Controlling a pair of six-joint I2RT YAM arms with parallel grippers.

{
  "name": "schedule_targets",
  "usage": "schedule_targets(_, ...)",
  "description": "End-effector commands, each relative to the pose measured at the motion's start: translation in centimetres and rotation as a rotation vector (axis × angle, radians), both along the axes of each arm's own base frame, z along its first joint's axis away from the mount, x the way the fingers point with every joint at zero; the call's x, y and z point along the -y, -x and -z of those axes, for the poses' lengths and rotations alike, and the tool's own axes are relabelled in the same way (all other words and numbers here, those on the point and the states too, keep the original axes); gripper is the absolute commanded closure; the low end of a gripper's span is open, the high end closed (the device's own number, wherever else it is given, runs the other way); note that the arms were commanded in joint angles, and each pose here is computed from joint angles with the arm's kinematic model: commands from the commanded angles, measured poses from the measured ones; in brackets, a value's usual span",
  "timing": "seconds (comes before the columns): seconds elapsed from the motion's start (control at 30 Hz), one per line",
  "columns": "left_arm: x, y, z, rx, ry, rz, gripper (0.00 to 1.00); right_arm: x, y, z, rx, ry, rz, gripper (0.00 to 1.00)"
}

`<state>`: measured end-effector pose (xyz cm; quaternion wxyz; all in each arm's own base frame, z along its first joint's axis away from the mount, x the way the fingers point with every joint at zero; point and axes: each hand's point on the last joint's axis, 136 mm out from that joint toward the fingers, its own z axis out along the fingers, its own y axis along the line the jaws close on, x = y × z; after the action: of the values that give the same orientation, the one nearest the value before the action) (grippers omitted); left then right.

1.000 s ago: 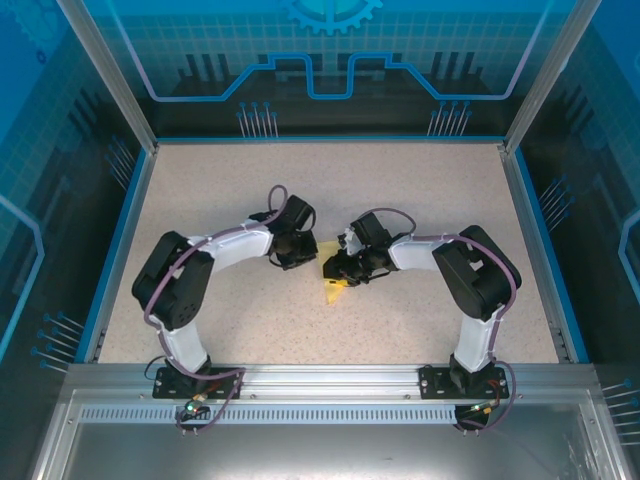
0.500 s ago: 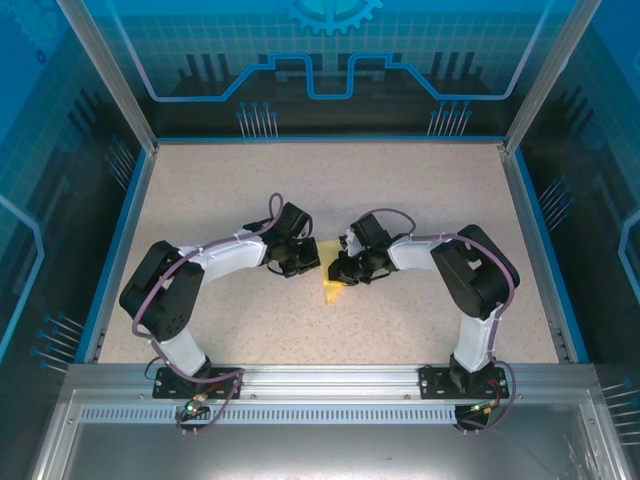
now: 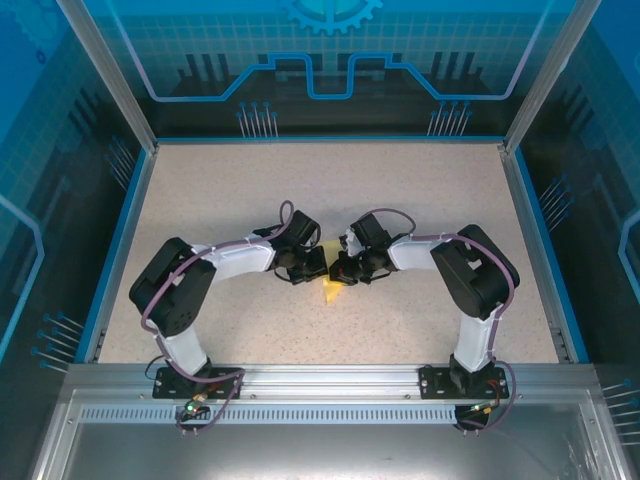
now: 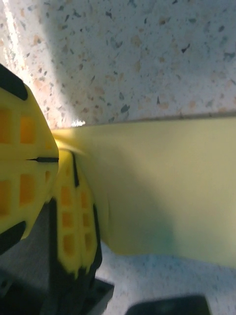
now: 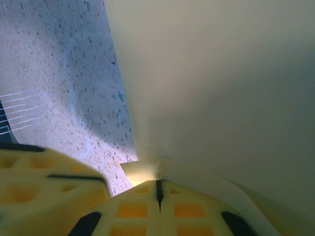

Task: Fold a paper plane with a square sheet of paper (pick it up from the middle)
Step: Third fold the triangle at the center of the table.

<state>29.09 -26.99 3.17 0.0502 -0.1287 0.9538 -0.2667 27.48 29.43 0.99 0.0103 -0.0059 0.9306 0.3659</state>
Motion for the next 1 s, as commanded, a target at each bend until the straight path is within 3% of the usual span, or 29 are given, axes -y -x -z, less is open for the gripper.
schedule_targets(0.0,0.6,0.0,0.4,-0.023,-0.005,0.005,1.0,2.7,2.4,4.1,-0.096,0.155,0.014,1.0)
schedule_targets(0.33,0.1,-0.2,1.6,-0.034,-0.052,-0.001,1.0,2.1,2.1,3.4,-0.079,0.117,0.015,1.0)
schedule_targets(0.57,-1.0,0.1,2.4,-0.036,-0.161,0.018,1.0,1.6,1.6,2.2,-0.053,0.084,0.017,1.0)
schedule_targets(0.97,-1.0,0.6,3.3,-0.064,-0.188,0.03,1.0,1.9,1.3,-0.3,-0.008,0.015,0.026,1.0)
